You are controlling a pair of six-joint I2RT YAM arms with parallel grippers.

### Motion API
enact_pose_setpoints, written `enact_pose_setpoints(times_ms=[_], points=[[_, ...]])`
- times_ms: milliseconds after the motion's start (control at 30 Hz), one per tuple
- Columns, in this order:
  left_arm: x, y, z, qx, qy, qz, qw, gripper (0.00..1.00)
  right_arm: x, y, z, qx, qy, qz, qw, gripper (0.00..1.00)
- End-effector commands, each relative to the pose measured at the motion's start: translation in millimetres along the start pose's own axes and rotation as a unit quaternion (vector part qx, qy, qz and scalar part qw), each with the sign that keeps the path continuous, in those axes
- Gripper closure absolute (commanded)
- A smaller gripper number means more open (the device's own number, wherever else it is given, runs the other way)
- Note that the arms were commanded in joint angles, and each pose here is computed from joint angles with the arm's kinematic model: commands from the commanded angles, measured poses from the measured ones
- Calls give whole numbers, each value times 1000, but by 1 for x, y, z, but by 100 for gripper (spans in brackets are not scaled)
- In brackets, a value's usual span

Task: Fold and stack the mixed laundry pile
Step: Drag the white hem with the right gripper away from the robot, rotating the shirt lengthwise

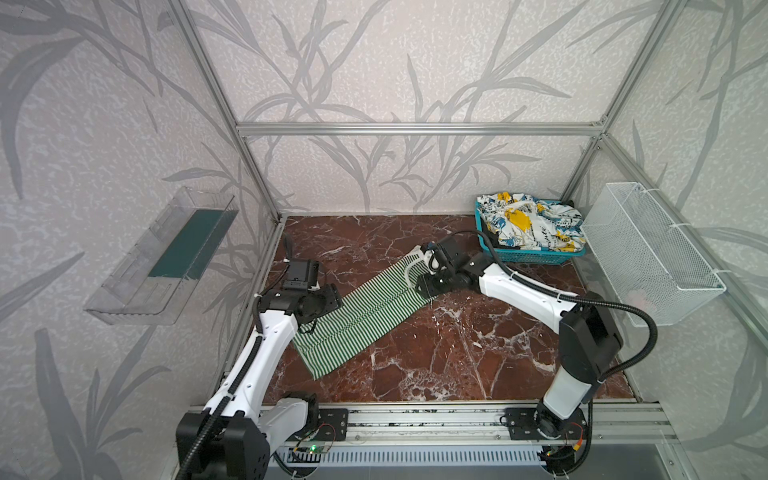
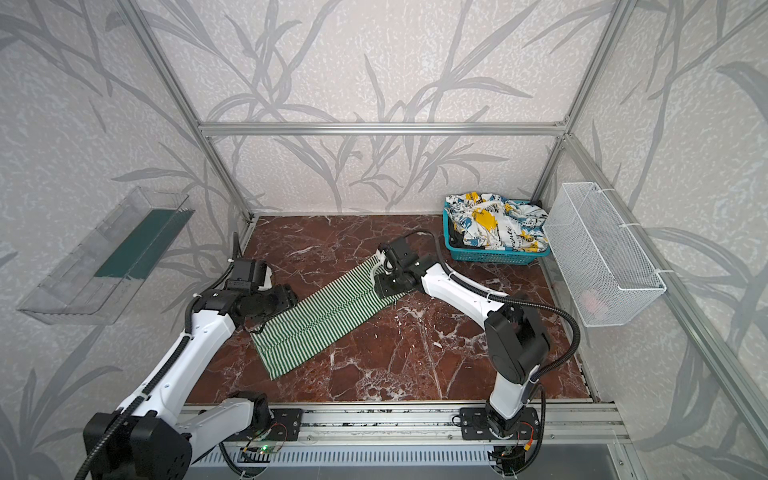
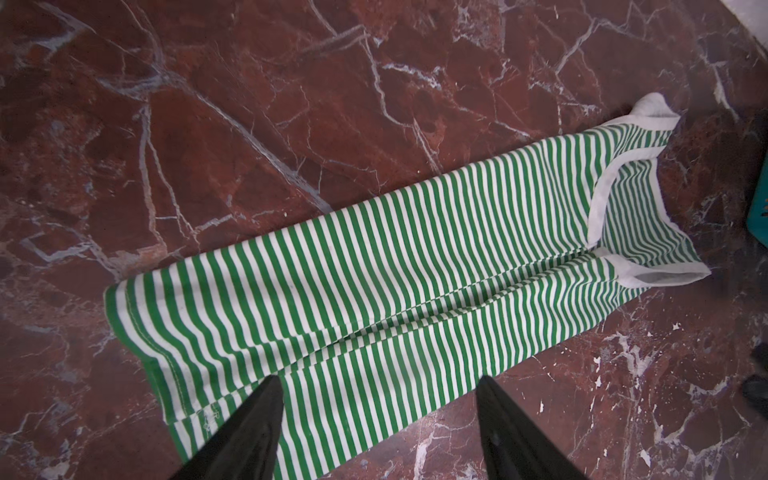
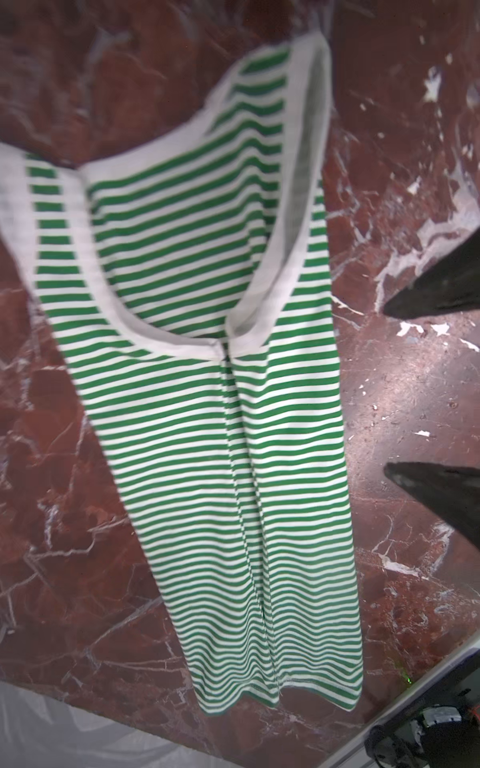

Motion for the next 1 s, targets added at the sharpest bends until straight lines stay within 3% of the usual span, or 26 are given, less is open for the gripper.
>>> enact_pose_setpoints(times_ms=[0, 367, 600, 700, 867, 967], points=[[-4, 0, -12, 3, 6, 16, 1000, 28, 24, -4, 19, -26, -4, 68, 997, 40], [1, 4, -22, 9, 9, 24, 1000, 27, 41, -11, 61, -46, 0, 153, 987, 40], [2, 5, -32, 8, 3, 27, 1000, 27, 44, -21, 89, -16, 26, 188, 982, 43], [4, 6, -35, 8, 1, 27, 1000, 27, 39, -24, 98, 2, 35, 182, 983, 52], [9, 9, -34, 8, 11, 28, 1000, 27, 10, -45, 110, 41, 60, 132, 989, 82], [12, 9, -33, 14, 18, 27, 999, 27, -19, -63, 116, 51, 90, 82, 991, 88]])
Point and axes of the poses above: each gripper's point midway between its finger pads, its own z axis out along the fingers, its own y axis along the line the jaws close on, x = y × z, the point moved 6 cm from there along -z, back along the fingers, and after that the axes turned 7 degrees about -z, right-handed, at the moved point
